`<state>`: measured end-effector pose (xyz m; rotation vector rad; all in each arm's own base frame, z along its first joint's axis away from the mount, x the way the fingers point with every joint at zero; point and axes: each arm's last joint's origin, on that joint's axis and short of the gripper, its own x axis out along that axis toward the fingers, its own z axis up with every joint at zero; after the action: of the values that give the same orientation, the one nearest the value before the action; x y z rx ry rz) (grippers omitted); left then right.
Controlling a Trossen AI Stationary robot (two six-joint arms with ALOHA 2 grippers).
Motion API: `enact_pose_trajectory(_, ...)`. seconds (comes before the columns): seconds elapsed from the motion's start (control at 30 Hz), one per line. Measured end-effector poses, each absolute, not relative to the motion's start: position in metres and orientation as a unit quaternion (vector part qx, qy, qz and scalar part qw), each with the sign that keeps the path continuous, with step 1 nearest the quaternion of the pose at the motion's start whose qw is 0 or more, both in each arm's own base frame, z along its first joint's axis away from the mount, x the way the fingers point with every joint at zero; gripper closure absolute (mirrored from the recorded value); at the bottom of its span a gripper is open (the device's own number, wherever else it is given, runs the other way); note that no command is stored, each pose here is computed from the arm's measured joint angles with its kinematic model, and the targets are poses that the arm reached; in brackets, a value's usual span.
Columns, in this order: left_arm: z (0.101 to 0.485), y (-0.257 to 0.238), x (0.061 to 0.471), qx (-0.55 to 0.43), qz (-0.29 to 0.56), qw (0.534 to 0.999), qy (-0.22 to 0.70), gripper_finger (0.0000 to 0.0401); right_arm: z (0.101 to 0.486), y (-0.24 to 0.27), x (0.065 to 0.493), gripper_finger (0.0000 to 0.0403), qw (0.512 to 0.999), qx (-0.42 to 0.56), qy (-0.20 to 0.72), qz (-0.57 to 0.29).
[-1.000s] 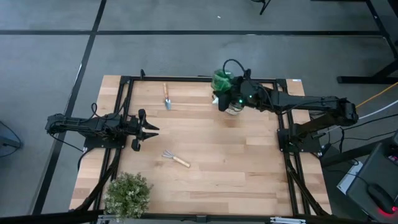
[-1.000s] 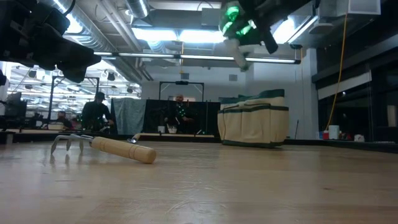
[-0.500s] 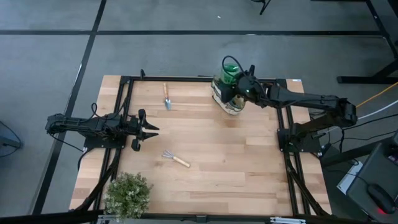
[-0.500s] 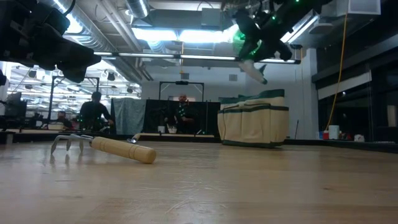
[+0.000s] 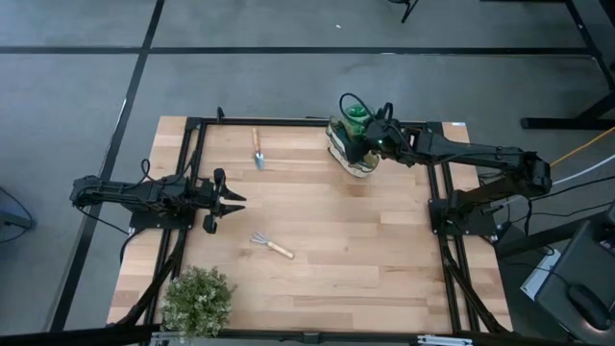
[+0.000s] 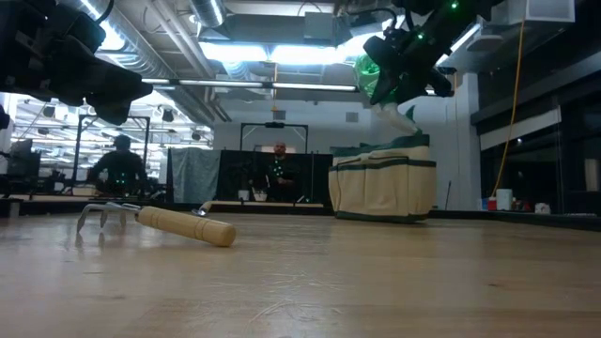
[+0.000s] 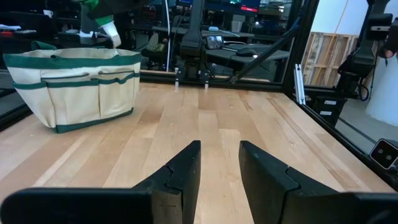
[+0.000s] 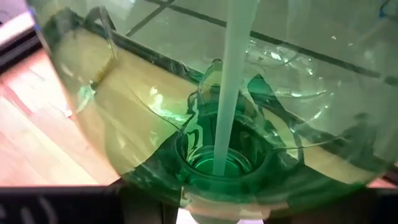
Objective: Pick & Place Garden tools in Gardening bag
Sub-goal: Put the spray bottle into the white bag
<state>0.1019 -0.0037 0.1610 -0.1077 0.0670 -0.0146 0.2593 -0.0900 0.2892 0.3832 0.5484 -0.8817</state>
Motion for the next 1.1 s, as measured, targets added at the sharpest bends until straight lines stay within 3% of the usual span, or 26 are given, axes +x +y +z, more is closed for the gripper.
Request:
enact_pose_trajectory(0.47, 0.161, -0.004, 0.102, -0.054, -0.007, 0.998, 0.033, 0.0295, 0.286, -0.087, 0.259, 0.0244, 0.861, 0.203, 0.292, -0.364)
enact_pose_trajectory(1.1, 0.161, -0.004, 0.102, -0.054, -0.007, 0.998, 0.033, 0.0295, 0.254, -0.110, 0.275, 0.0244, 0.802, 0.223, 0.282, -0.477)
